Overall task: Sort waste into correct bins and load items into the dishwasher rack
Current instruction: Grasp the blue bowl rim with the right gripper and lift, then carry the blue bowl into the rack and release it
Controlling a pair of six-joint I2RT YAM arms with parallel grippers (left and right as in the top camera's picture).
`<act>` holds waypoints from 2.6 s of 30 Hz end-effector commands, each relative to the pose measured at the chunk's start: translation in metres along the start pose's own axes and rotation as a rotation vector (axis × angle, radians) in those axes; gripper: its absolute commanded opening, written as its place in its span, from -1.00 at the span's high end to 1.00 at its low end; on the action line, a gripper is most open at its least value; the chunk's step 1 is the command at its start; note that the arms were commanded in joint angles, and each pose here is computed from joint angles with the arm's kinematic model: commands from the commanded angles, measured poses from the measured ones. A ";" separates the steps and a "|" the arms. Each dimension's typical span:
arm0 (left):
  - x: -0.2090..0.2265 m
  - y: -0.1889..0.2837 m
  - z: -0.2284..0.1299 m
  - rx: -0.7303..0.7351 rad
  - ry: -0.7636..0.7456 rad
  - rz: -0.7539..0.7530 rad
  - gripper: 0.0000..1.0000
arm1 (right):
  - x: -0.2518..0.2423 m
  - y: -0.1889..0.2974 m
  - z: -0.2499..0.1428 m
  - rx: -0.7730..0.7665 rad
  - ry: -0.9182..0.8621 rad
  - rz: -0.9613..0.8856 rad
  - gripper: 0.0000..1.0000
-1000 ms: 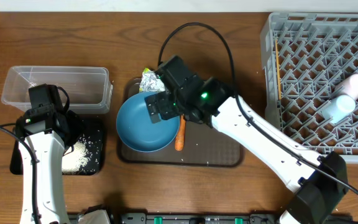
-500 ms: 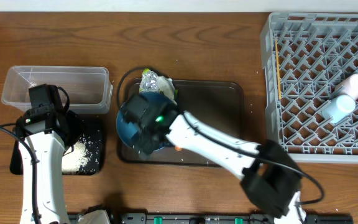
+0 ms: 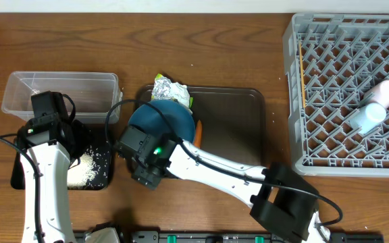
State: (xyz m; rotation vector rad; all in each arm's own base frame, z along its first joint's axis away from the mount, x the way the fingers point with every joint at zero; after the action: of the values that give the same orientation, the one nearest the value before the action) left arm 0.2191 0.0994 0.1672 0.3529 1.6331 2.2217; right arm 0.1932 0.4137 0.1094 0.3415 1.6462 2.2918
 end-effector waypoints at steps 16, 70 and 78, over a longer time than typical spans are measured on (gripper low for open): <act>0.000 0.004 0.005 -0.017 0.013 -0.003 -1.00 | -0.011 -0.033 -0.006 0.047 -0.021 -0.033 0.56; 0.000 0.004 0.005 -0.017 0.013 -0.003 -0.99 | -0.234 0.331 -0.100 -0.730 -0.601 0.124 0.98; 0.000 0.004 0.005 -0.017 0.013 -0.003 -0.99 | -0.309 0.366 -0.172 -0.866 -0.736 -0.056 0.98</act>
State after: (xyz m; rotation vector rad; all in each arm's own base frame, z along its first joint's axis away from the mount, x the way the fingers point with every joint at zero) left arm 0.2190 0.0994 0.1672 0.3533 1.6334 2.2216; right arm 0.3756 0.0600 0.3927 0.8025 0.3125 2.1708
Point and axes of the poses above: each gripper's point midway between its finger pads, its own y axis back along the fingers, its own x axis along the line the jaws close on, z = x × y, the point moved 5 cm from there along y, back along the fingers, and after that the axes turned 7 degrees about y, right-handed, at the moved point
